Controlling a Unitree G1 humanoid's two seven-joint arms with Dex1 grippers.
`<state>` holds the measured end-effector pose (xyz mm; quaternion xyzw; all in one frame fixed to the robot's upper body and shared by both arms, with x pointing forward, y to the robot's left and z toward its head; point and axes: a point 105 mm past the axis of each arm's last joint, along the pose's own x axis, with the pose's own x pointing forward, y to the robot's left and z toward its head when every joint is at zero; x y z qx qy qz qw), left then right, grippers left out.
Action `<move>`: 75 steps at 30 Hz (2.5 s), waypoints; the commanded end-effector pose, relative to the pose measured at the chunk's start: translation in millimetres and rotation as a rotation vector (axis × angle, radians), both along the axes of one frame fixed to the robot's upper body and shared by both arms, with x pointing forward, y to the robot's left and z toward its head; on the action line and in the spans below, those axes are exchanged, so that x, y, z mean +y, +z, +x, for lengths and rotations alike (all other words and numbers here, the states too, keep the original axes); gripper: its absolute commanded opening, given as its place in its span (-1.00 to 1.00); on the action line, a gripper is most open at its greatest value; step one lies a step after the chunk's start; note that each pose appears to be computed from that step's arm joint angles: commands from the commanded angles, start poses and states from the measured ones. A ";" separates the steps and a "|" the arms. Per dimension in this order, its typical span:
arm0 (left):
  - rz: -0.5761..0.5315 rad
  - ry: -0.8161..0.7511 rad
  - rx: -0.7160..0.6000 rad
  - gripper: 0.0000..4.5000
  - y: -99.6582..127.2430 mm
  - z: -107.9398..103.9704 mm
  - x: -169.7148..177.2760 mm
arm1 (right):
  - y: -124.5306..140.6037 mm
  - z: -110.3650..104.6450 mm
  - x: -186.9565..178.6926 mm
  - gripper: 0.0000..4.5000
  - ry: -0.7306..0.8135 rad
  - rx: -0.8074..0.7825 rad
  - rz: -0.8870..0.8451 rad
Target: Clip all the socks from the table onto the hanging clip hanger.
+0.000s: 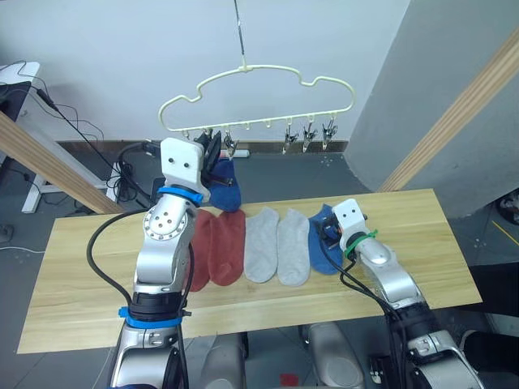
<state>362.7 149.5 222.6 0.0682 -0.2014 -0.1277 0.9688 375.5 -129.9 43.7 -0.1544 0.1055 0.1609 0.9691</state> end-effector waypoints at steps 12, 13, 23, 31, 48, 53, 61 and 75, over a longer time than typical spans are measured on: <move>-0.060 -0.116 -0.034 -0.89 21.5 -9.2 -3.5 | -20.4 -9.2 1.0 -0.45 -0.022 0.067 0.032; -0.056 -0.139 -0.031 -0.89 22.3 -10.2 -4.6 | -15.5 -8.7 3.7 -0.61 -0.005 0.046 0.023; -0.031 -0.269 0.020 -0.89 25.3 -13.2 -7.6 | 21.3 -14.3 17.9 -1.00 0.111 -0.090 -0.038; -0.020 -0.364 0.047 -0.89 36.3 -17.7 -10.8 | 88.4 -33.9 63.8 -1.00 0.396 -0.387 -0.201; -0.043 -0.433 0.107 -0.89 43.0 -23.8 -15.4 | 129.9 -49.0 174.2 -1.00 0.640 -0.609 -0.132; -0.057 -0.422 0.127 -0.89 43.0 -23.0 -10.5 | 133.6 -51.1 180.5 -1.00 0.640 -0.631 -0.097; -0.062 -0.433 0.159 -0.89 42.1 -24.8 -10.1 | 135.1 -48.8 183.7 -1.00 0.600 -0.644 -0.052; -0.042 -0.384 0.187 -0.89 41.8 -29.2 6.0 | 128.5 -50.7 197.4 -1.00 0.591 -0.618 -0.016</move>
